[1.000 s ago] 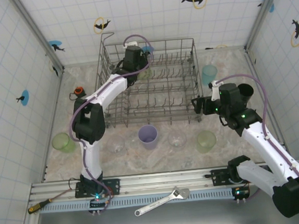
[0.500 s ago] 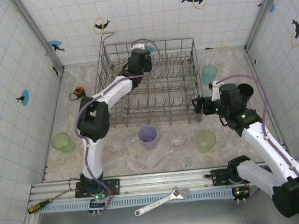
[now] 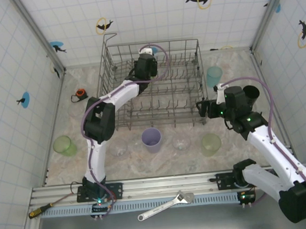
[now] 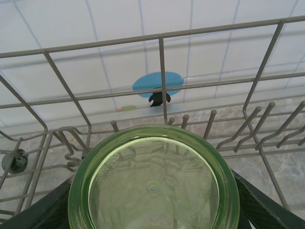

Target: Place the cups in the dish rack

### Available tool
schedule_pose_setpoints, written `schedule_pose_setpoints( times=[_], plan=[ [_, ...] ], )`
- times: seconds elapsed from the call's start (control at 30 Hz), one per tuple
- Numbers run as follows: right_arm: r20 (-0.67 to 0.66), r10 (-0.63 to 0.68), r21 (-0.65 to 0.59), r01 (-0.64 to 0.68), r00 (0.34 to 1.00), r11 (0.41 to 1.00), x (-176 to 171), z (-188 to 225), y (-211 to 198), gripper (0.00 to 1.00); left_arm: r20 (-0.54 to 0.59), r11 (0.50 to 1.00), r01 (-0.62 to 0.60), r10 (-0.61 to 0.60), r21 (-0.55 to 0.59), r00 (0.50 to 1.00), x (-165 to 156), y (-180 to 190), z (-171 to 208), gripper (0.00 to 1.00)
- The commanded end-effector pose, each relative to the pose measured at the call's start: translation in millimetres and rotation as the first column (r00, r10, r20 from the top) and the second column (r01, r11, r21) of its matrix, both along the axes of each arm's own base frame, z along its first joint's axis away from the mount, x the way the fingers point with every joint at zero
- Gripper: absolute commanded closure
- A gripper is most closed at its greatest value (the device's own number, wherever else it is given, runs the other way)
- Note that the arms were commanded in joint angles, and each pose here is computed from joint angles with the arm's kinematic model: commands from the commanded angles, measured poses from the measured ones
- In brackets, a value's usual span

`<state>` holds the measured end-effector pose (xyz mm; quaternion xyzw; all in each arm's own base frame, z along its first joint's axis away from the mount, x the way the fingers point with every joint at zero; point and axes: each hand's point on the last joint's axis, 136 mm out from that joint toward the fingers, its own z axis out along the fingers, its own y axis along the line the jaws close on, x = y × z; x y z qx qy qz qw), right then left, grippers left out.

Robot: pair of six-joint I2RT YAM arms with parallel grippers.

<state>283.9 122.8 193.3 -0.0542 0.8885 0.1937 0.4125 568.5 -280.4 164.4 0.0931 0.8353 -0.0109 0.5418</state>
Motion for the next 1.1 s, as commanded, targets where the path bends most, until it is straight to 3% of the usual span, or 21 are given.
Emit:
schedule_pose_setpoints(
  times=[0.0,0.13,0.4,0.57,1.07],
  plan=[
    [0.034,-0.002,0.025,0.001,0.999,1.000,2,8,1,0.00,-0.094,0.984,-0.094,0.109,0.150,0.990,-7,41,-49,0.67],
    [0.034,-0.002,0.029,0.001,0.999,1.000,2,9,1,0.00,-0.075,0.991,-0.096,0.103,0.096,0.992,-11,40,-31,0.40],
    [0.041,0.010,0.053,-0.013,0.999,0.999,3,17,6,0.00,0.009,0.995,-0.071,0.072,-0.077,0.997,-21,33,43,0.03],
    [0.045,0.000,0.006,0.000,0.999,1.000,6,27,0,0.00,0.037,0.987,-0.003,0.009,-0.158,0.999,-30,23,77,0.03],
    [0.043,-0.055,-0.004,0.055,0.998,0.998,21,57,-7,0.00,0.038,0.964,-0.024,0.035,-0.265,0.999,-77,49,131,0.02]
  ],
)
